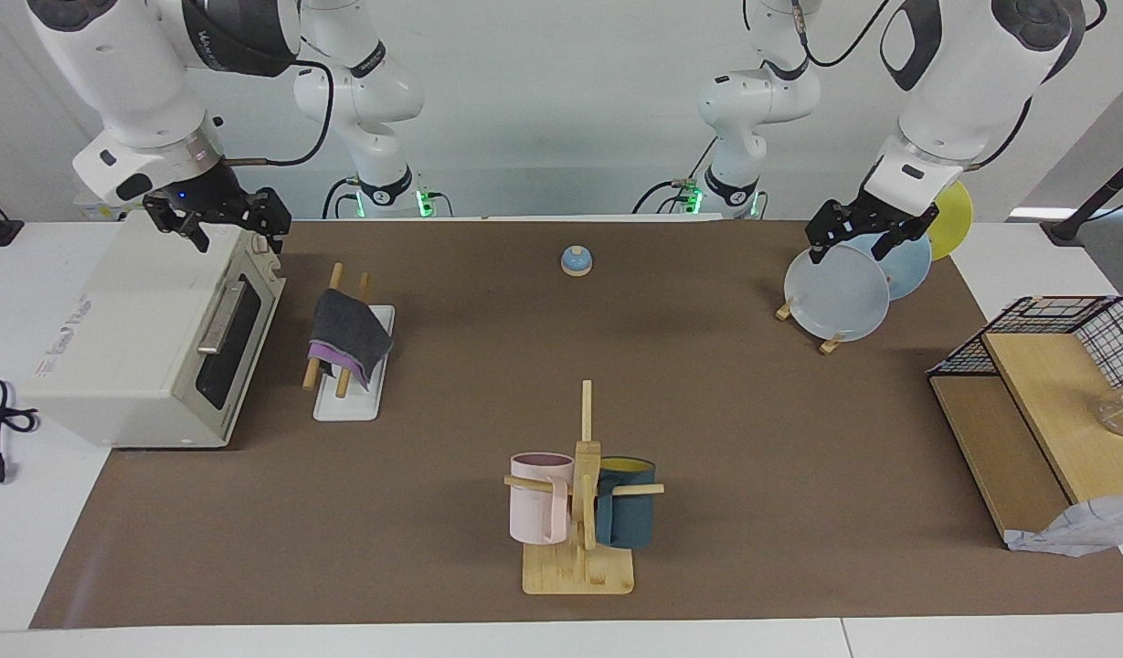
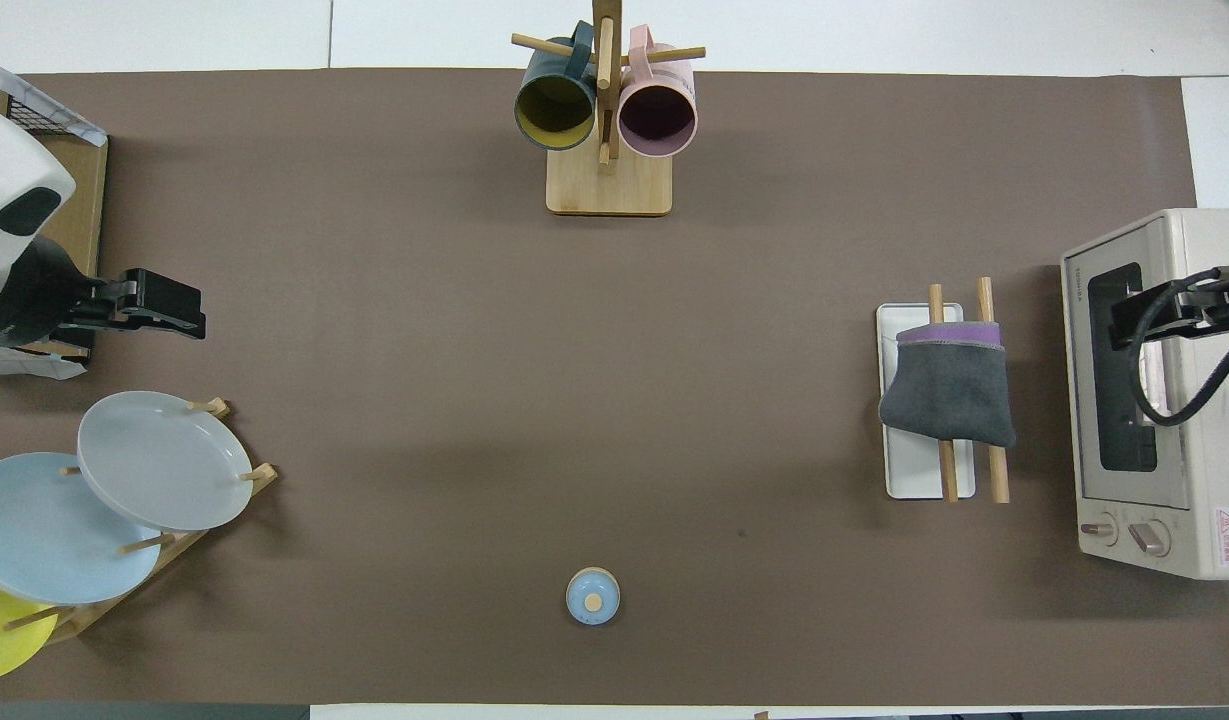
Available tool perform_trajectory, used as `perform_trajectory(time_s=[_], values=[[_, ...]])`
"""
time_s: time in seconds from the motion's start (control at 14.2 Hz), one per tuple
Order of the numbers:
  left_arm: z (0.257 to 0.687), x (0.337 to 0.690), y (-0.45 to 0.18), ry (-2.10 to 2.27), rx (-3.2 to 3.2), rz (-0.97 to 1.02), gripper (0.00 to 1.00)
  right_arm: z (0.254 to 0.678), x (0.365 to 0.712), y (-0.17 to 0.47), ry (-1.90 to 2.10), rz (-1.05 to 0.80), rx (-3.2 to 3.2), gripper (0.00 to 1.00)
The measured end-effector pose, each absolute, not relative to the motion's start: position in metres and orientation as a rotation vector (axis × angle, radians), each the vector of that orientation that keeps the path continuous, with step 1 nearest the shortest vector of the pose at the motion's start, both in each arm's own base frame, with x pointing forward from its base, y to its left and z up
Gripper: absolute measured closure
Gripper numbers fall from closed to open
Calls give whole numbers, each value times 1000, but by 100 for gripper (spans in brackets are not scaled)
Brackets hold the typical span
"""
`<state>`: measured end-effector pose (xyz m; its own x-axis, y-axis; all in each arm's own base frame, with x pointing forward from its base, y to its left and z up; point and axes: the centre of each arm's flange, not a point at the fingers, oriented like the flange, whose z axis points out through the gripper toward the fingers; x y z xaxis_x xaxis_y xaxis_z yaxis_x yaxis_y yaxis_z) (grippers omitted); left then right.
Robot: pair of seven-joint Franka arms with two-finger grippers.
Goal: Fold towel and hang on rack
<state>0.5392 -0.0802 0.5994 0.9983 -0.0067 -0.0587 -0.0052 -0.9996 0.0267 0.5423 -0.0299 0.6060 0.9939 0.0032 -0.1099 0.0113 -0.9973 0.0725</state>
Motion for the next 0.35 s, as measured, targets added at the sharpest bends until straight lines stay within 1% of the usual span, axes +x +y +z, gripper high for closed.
perform_trajectory(time_s=[0.35], values=[[599, 539, -80, -9, 3114, -92, 0, 603, 542, -30, 11, -180, 3064, 0]])
